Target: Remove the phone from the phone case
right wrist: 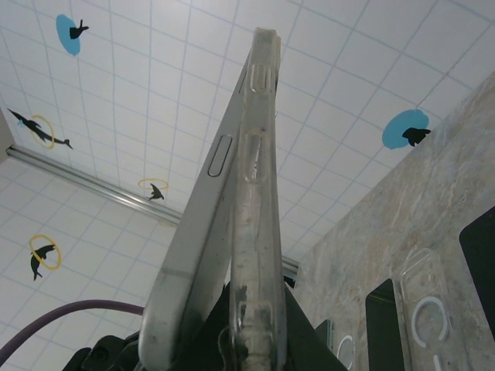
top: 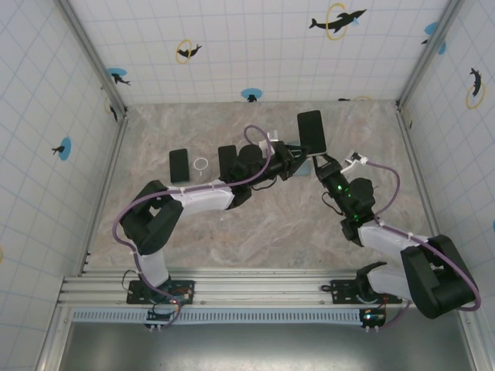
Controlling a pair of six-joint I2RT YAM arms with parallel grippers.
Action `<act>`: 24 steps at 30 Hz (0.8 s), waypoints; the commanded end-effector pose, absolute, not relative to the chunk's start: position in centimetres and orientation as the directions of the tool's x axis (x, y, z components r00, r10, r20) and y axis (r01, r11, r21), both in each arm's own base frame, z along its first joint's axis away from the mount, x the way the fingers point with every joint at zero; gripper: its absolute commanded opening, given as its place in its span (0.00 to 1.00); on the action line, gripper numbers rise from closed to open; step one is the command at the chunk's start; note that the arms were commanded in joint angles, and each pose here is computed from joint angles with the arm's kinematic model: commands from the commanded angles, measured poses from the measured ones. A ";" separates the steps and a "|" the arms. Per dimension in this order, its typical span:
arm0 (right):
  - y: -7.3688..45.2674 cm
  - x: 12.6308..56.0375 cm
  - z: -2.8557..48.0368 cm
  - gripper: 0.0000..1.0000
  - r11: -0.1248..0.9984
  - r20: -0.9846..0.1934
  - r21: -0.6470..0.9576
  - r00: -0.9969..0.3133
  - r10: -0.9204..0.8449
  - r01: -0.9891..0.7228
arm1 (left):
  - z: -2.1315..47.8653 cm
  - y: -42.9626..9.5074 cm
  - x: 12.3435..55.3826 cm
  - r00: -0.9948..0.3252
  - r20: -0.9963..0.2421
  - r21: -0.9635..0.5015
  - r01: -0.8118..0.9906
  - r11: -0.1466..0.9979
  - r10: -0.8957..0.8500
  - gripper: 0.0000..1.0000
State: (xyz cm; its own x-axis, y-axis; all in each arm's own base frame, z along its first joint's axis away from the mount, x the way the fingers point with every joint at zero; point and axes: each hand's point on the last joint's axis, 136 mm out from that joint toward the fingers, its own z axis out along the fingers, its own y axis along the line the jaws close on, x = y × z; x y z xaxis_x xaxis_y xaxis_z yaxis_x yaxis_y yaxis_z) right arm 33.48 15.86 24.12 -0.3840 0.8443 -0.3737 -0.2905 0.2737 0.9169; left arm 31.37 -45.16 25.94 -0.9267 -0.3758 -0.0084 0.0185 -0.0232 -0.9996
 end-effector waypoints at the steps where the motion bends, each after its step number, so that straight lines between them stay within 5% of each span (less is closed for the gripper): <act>1: 15.2 33.3 24.2 0.02 0.265 -0.356 0.922 -0.350 0.866 -0.282 | 29.8 -45.1 31.8 -0.916 -0.041 -0.991 0.087 -0.098 -0.399 0.16; 24: 10.8 34.9 18.0 0.02 0.448 -0.450 0.891 -0.248 0.858 -0.067 | 32.6 -44.8 30.8 -0.924 -0.050 -0.983 0.114 -0.146 -0.379 0.07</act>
